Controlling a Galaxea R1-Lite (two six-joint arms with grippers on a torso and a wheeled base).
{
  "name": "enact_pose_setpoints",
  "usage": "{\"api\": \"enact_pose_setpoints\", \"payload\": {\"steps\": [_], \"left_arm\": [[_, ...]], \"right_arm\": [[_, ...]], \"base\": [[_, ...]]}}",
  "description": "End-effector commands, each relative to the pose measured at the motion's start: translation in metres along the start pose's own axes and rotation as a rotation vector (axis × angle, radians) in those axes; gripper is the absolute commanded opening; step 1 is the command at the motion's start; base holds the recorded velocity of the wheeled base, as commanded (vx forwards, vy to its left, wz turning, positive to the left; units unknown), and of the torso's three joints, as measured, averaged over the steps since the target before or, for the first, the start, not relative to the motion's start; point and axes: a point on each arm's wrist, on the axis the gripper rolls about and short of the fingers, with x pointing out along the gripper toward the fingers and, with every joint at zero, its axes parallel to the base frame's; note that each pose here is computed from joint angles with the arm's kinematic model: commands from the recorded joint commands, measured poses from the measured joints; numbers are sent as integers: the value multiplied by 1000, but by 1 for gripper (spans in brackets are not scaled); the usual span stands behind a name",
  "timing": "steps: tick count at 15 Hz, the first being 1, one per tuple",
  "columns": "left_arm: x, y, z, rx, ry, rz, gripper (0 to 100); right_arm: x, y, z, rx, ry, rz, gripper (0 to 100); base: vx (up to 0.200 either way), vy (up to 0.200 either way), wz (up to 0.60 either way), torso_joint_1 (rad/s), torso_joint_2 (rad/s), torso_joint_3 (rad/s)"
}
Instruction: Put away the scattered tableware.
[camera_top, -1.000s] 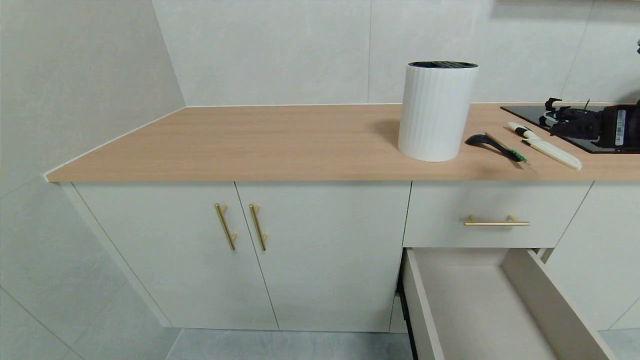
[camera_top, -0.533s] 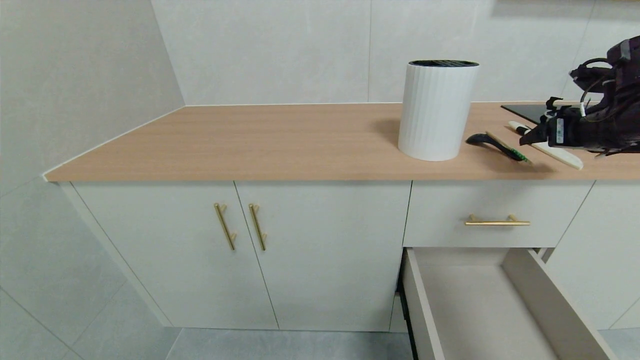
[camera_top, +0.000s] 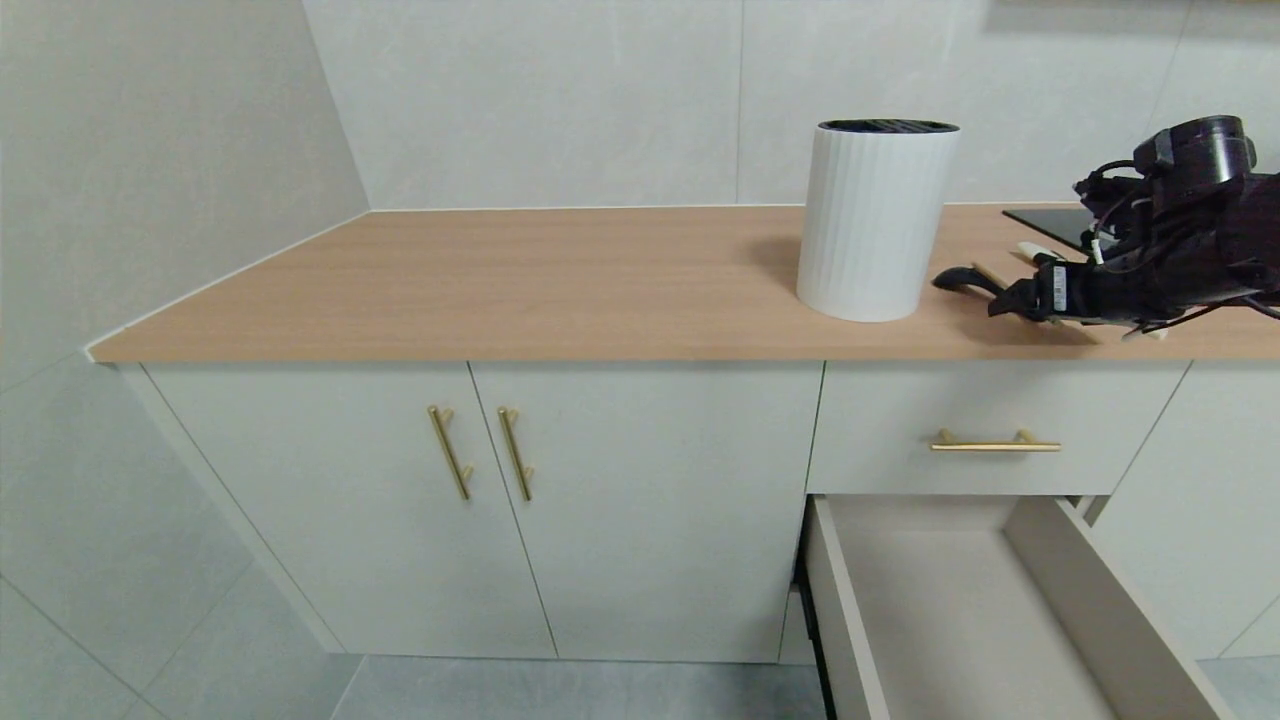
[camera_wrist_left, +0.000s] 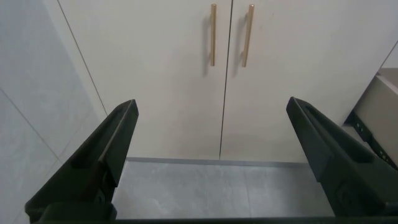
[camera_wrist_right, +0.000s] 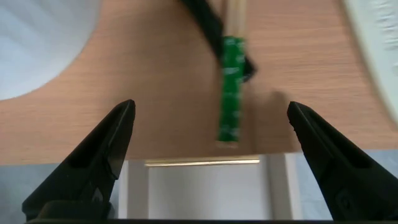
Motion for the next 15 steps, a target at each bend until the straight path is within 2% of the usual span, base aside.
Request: {"api": "enact_pose_setpoints", "payload": {"steps": [1, 5, 6, 15], "left_arm": [[0, 0, 0, 0, 0, 0, 100], [0, 0, 0, 0, -1, 0, 100], [0, 0, 0, 0, -1, 0, 100], [0, 0, 0, 0, 0, 0, 100]], "right_arm": [[5, 0, -1, 2, 5, -1, 100], [8, 0, -1, 5, 7, -2, 100], [9, 0, -1, 5, 10, -2, 0], [13, 0, -1, 7, 9, -7, 0]], "base": [[0, 0, 0, 0, 0, 0], [0, 0, 0, 0, 0, 0], [0, 0, 0, 0, 0, 0], [0, 0, 0, 0, 0, 0]]}}
